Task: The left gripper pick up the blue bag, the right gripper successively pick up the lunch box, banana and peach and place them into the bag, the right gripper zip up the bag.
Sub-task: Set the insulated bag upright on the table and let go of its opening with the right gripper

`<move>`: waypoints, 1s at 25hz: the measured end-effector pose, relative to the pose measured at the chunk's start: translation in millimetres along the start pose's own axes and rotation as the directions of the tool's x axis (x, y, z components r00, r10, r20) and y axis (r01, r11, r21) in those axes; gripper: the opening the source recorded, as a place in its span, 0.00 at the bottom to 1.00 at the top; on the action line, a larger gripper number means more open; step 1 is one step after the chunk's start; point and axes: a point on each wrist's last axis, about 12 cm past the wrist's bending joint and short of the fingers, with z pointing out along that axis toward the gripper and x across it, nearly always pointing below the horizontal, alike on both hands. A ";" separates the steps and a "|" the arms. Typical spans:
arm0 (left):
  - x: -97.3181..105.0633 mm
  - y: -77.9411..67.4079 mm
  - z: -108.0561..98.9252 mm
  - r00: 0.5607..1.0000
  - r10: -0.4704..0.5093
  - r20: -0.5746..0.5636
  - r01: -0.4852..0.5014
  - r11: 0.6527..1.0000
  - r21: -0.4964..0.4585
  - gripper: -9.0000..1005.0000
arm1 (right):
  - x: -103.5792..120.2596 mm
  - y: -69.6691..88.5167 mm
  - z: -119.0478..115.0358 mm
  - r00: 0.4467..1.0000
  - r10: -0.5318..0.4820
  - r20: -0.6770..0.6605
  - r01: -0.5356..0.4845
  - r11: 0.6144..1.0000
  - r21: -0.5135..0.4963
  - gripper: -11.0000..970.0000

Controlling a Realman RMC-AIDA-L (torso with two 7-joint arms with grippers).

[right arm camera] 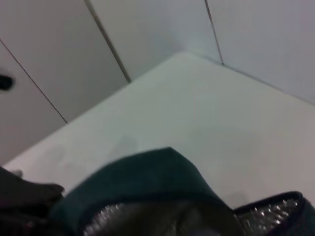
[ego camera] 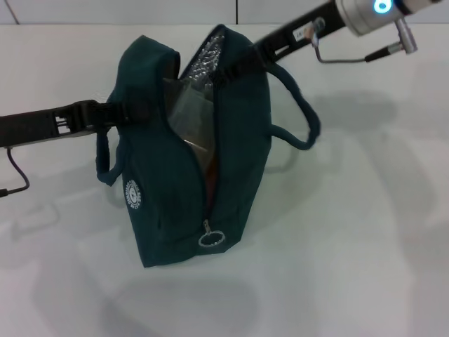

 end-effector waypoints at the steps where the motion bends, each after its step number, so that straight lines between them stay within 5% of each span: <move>1: 0.3 0.1 -0.2 1.000 0.000 0.000 0.000 1.000 -0.001 0.07 | 2.1 -0.4 1.3 1.000 0.005 -0.012 -0.005 1.000 0.007 0.88; 19: 3.4 0.7 -1.4 1.000 0.002 0.003 -0.002 1.000 -0.001 0.07 | -4.0 -6.5 -42.0 0.998 0.066 0.022 -0.066 0.998 -0.014 0.87; 25: 4.5 1.1 -2.1 1.000 0.001 0.004 -0.001 1.000 -0.003 0.07 | 9.1 -14.2 -49.2 0.993 0.117 0.013 -0.117 0.993 -0.004 0.87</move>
